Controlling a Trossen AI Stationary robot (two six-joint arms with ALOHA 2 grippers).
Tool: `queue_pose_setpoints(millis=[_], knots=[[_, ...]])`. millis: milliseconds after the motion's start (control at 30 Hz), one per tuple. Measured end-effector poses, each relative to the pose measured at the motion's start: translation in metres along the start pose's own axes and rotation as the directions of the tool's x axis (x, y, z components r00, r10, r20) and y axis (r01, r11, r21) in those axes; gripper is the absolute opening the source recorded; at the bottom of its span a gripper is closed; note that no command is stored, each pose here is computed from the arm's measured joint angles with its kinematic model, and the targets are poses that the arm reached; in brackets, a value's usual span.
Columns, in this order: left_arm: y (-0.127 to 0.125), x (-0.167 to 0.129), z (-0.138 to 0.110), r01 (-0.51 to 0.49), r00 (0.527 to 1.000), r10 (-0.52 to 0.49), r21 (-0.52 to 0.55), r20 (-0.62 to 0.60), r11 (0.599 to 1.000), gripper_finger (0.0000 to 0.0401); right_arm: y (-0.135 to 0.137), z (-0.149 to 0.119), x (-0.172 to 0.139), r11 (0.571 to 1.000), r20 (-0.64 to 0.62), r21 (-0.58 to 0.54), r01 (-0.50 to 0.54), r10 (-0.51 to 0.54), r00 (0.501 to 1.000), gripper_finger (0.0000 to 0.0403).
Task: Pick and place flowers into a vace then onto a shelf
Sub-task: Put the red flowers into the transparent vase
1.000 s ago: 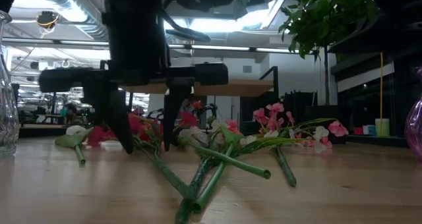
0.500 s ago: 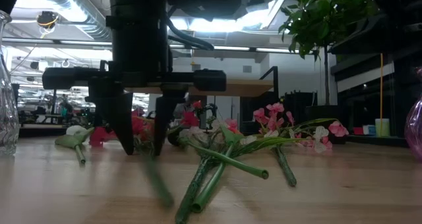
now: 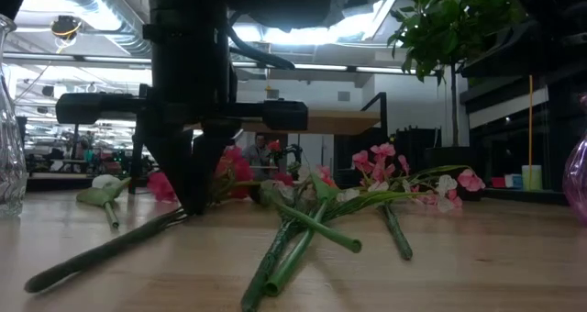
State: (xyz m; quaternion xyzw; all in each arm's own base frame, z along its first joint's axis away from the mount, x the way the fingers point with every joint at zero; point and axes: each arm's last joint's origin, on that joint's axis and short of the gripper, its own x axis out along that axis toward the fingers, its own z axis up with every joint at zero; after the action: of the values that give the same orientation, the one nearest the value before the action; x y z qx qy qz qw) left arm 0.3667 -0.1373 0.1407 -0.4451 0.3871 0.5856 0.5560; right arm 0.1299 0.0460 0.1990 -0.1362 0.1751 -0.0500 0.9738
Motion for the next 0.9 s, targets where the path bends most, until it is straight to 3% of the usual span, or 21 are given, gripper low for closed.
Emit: queue_pose_setpoints(millis=[200,567,900], knots=[[0.007,-0.003,0.000,-0.030,0.999,0.030,0.012,0.043,0.999,0.0008,0.000,0.000,0.000,1.000,0.000,0.000,0.000,0.000,1.000,0.0008],[0.014,-0.037,0.006,0.085,0.993,-0.088,0.031,0.083,0.996,0.0009,0.000,0.000,0.000,1.000,0.001,0.005,0.000,0.000,1.000,0.0008],[0.026,-0.061,0.021,0.084,0.989,-0.092,0.067,0.118,0.994,0.0009,0.000,0.000,0.000,1.000,0.002,0.023,0.000,0.000,1.000,0.0008]])
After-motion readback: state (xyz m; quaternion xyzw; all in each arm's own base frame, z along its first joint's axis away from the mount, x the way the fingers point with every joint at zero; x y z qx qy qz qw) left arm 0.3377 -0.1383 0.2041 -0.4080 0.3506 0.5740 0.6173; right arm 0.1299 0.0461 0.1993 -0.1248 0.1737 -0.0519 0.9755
